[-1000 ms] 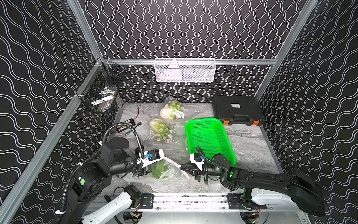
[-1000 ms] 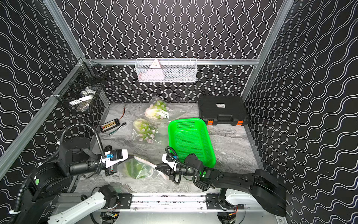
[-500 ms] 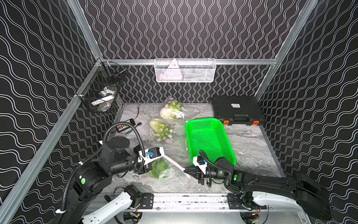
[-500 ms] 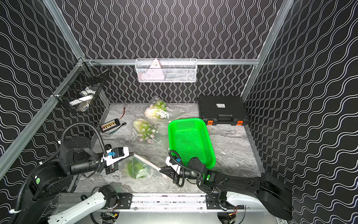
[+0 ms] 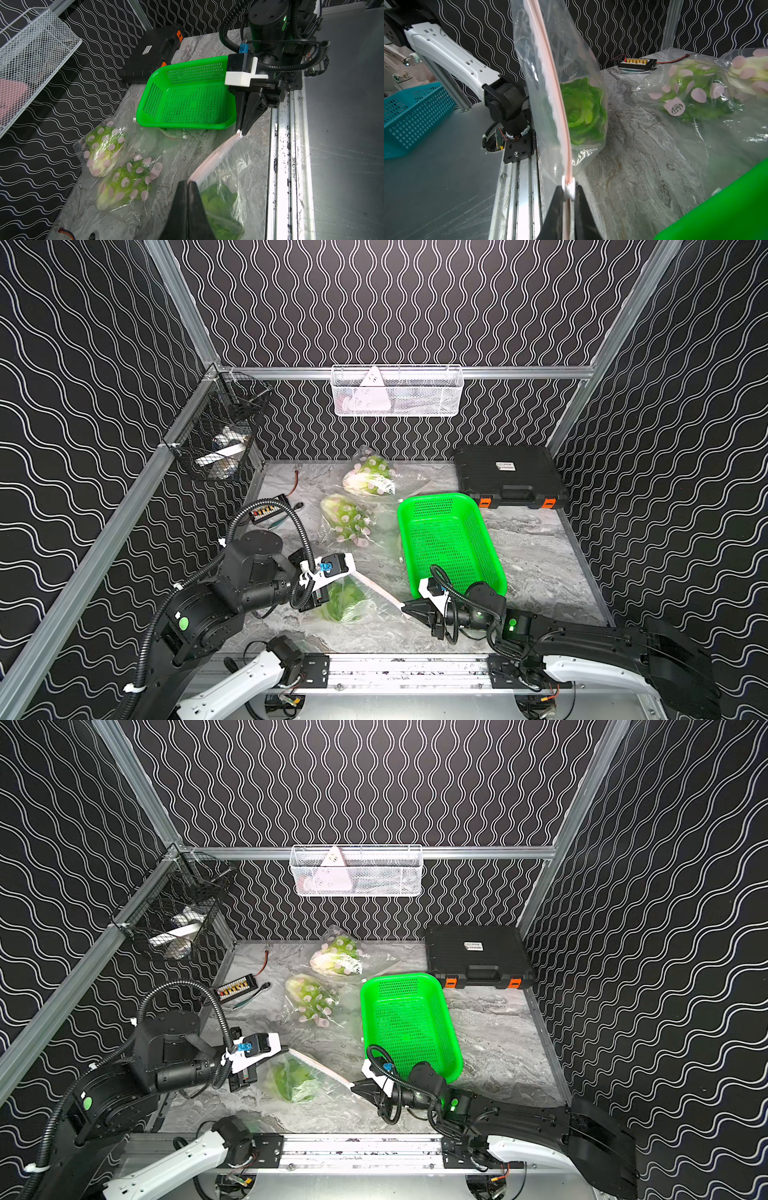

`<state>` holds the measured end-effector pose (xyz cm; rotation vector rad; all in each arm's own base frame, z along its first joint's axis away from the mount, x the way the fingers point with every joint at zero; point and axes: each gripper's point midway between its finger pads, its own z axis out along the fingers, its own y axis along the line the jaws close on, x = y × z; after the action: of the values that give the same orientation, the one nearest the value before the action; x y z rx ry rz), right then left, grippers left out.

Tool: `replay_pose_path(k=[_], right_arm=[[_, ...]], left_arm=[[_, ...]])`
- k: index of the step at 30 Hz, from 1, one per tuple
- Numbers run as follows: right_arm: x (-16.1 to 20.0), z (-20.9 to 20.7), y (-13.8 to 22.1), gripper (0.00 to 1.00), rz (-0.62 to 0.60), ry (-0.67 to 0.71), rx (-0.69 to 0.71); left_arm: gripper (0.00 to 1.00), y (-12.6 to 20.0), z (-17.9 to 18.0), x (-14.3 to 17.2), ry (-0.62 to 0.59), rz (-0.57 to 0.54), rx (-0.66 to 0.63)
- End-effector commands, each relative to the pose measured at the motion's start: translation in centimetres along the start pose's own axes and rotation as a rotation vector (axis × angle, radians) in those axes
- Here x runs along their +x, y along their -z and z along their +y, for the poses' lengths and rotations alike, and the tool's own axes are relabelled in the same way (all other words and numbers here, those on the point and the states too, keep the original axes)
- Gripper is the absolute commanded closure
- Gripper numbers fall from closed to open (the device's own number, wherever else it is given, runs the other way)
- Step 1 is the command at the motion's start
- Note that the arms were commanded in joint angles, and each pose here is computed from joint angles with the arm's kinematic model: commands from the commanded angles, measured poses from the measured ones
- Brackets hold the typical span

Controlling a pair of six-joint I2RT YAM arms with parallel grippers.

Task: Open the zip-top bag and take out the chinese cabbages
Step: Unzip the zipper on the zipper food storage bag.

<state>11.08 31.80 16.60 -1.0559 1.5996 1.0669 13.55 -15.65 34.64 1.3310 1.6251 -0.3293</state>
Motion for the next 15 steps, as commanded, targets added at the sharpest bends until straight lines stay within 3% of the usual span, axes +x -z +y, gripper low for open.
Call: replay_pose_path(k=[1,10,13,15], right_arm=[[1.1,-0.5,0.1,0.93,0.045,-0.006,0.031],[0.7,-0.5,0.6,0.85,0.028,-0.012,0.045],[0.2,-0.1,0.7,0.68,0.022,-0.006,0.033],[-0.5,0.3,0.8,0.51,0.022,0.005,0.023]], left_arm=[[1.0,0.0,0.6,-0.9,-0.008,-0.039,-0.022],[1.0,-0.3,0.3,-0.7,0.002,-0.036,-0.009],[1.0,-0.4,0.3,-0.7,0.002,-0.042,-0.007],[1.0,-0.5,0.1,-0.7,0.003,-0.049,0.0]])
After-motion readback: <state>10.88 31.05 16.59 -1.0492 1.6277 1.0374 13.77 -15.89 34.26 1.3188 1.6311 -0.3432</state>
